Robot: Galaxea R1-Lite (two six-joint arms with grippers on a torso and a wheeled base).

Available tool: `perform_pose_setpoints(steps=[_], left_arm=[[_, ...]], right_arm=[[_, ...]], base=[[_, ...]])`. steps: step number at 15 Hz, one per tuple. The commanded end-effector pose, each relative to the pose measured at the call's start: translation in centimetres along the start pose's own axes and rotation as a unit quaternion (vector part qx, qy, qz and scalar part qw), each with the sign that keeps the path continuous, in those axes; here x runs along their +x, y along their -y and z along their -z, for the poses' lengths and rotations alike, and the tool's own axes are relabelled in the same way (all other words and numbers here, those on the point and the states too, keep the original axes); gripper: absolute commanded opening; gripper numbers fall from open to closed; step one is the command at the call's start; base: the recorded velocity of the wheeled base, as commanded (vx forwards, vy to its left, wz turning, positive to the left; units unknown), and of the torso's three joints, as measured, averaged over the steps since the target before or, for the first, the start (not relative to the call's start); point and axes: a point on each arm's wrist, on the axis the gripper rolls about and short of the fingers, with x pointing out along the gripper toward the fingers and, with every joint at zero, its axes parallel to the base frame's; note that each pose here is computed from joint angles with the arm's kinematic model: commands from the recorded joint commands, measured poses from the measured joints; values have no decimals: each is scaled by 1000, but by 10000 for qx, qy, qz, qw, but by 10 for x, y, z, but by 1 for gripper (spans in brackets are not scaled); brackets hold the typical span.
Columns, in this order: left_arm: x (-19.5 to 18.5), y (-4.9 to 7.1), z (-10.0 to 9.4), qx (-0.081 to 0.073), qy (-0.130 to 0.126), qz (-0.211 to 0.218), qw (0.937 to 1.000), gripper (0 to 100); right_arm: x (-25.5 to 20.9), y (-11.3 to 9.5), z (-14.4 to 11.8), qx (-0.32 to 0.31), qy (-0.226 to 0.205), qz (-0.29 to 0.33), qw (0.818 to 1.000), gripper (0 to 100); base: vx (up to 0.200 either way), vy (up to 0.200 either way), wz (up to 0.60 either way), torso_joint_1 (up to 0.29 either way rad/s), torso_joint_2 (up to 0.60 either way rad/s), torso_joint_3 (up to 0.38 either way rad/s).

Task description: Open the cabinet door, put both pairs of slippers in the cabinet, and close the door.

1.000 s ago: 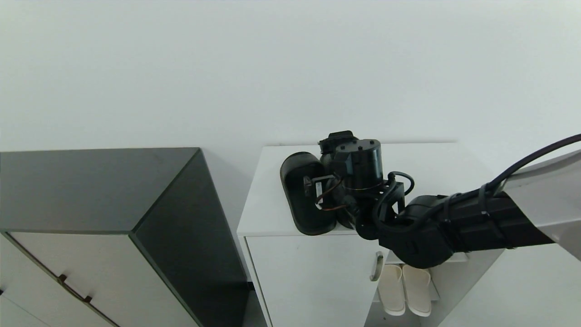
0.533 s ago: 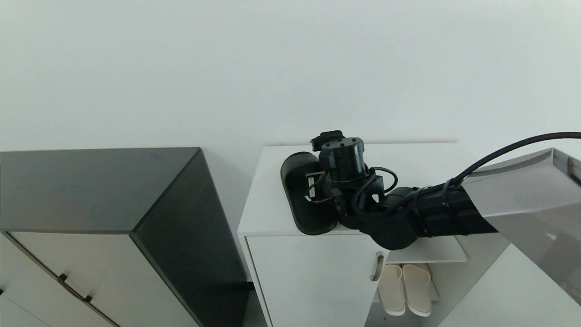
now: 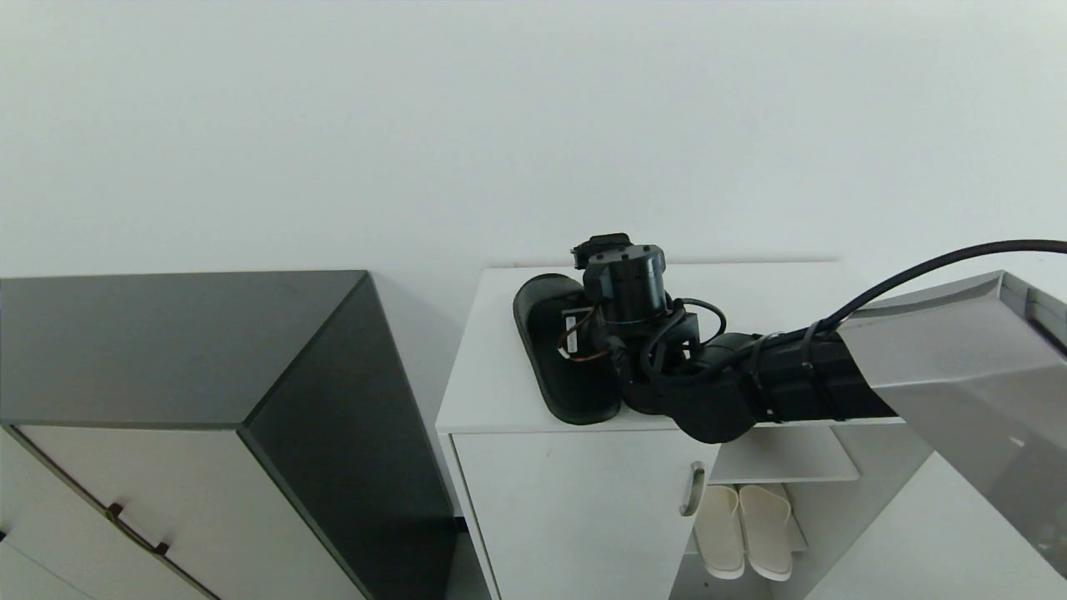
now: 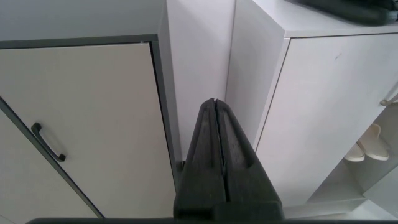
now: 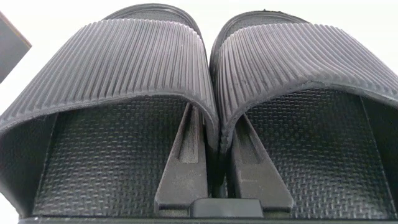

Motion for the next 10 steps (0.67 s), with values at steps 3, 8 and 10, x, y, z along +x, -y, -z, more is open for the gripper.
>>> perform_pose_setpoints(steps=[3,8,10], left_arm=[[0,0,0,0,0,4,10000,0],[0,0,0,0,0,4,10000,0],[0,0,0,-1,-8,4,10000,0]], right_arm=[[-57,17,-20,34,77,-185,9998,0],[-138,49,2,-29,52,-647,9979,0],[-162,59,4,-39,62,-762,9971,0]], base=[[0,0,0,0,0,0],[0,0,0,0,0,0],[0,0,0,0,0,0]])
